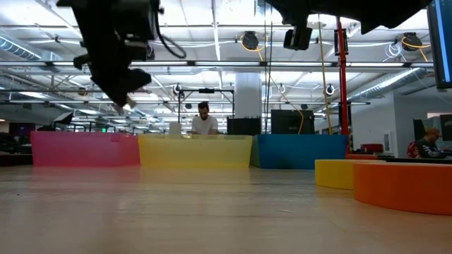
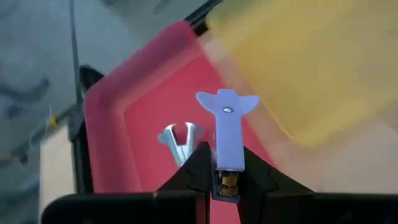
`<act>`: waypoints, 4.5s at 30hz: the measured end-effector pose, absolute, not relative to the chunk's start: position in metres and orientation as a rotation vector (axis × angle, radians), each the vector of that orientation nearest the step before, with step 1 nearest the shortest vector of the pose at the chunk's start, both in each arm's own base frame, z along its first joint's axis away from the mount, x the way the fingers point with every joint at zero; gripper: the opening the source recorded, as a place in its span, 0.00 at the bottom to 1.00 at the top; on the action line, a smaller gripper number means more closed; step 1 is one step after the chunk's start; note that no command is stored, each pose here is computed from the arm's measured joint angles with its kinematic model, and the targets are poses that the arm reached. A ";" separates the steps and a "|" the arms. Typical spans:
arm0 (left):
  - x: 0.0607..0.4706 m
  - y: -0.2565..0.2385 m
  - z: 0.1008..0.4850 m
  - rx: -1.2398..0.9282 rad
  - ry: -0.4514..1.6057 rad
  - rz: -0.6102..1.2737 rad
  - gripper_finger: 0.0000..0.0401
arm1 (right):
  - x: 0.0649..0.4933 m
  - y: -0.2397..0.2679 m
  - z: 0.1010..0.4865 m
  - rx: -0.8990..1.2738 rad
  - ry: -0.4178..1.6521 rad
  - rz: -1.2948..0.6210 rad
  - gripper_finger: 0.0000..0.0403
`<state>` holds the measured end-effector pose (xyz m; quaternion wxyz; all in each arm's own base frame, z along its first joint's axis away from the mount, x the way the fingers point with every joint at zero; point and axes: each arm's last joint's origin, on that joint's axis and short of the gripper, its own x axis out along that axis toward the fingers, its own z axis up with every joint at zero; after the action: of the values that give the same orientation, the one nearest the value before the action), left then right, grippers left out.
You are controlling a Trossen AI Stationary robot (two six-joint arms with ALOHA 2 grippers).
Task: Pick and place Stapler, Stapler remover, tape
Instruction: Put the purple stapler remover into the red bin, then put the yellow tape into the yellow bin
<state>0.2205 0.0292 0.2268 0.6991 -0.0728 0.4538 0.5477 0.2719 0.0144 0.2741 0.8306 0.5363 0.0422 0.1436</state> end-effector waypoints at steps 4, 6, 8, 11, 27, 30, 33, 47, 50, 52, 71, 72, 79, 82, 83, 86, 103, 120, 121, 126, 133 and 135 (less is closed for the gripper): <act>0.203 0.062 0.200 -0.287 1.059 1.342 0.09 | 0.272 0.015 0.274 1.138 0.089 0.306 0.41; 0.197 0.075 0.186 -0.355 1.064 1.370 0.09 | 0.272 0.015 0.274 1.138 0.090 0.304 0.41; 0.192 0.089 0.176 -0.408 1.001 1.402 0.09 | 0.272 0.015 0.274 1.139 0.094 0.303 0.41; 0.187 0.103 0.165 -0.448 0.933 1.397 0.09 | 0.272 0.015 0.274 1.139 0.094 0.304 0.41; 0.164 0.152 0.163 -0.544 0.824 1.428 0.09 | 0.272 0.015 0.273 1.146 0.098 0.303 0.40; 0.159 0.159 0.163 -0.547 0.828 1.442 0.09 | 0.272 0.015 0.273 1.146 0.097 0.303 0.41; 0.153 0.165 0.163 -0.563 0.827 1.472 0.09 | 0.272 0.015 0.273 1.141 0.096 0.302 0.41; 0.137 0.182 0.151 -0.601 0.930 1.478 0.15 | 0.272 0.015 0.273 1.118 0.090 0.301 0.41; 0.138 0.183 0.151 -0.597 0.927 1.477 0.15 | 0.272 0.015 0.273 1.118 0.090 0.300 0.41; 0.138 0.183 0.151 -0.583 0.930 1.467 0.16 | 0.272 0.015 0.273 1.118 0.090 0.300 0.40; 0.138 0.183 0.152 -0.525 0.976 1.425 0.65 | 0.272 0.014 0.273 1.122 0.076 0.278 0.40; 0.138 0.183 0.152 -0.525 0.975 1.425 0.66 | 0.272 0.014 0.273 1.122 0.077 0.278 0.40; 0.142 0.179 0.162 -0.638 0.892 1.321 0.68 | 0.272 0.014 0.273 1.121 0.078 0.281 0.39; 0.150 0.171 0.179 -0.678 0.802 1.189 0.68 | 0.272 0.015 0.273 1.118 0.080 0.284 0.40; 0.153 0.166 0.186 -0.679 0.773 1.142 0.68 | 0.272 0.015 0.273 1.112 0.083 0.291 0.40; 0.161 0.145 0.210 -0.668 0.667 0.991 0.68 | 0.271 0.017 0.272 1.049 0.132 0.374 0.40; 0.184 0.019 0.264 -0.605 0.446 0.390 0.68 | 0.258 0.052 0.236 0.864 0.635 0.602 0.38; 0.217 -0.042 0.253 -0.510 0.368 0.326 0.68 | 0.236 0.075 0.204 0.592 0.903 0.493 0.38; 0.219 -0.044 0.251 -0.507 0.371 0.324 0.68 | 0.236 0.074 0.203 0.581 0.904 0.477 0.38; 0.224 -0.052 0.243 -0.515 0.393 0.321 0.68 | 0.238 0.072 0.203 0.504 0.857 0.397 0.38; 0.224 -0.055 0.240 -0.507 0.413 0.313 0.68 | 0.253 0.074 0.193 0.451 0.894 0.350 0.38; 0.224 -0.055 0.240 -0.496 0.414 0.314 0.68 | 0.262 0.077 0.190 0.422 0.931 0.348 0.38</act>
<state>0.2243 -0.0552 0.2400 0.9361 -0.2428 0.2028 0.1538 0.2624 0.0765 0.1903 0.8577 0.2009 0.4433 0.1659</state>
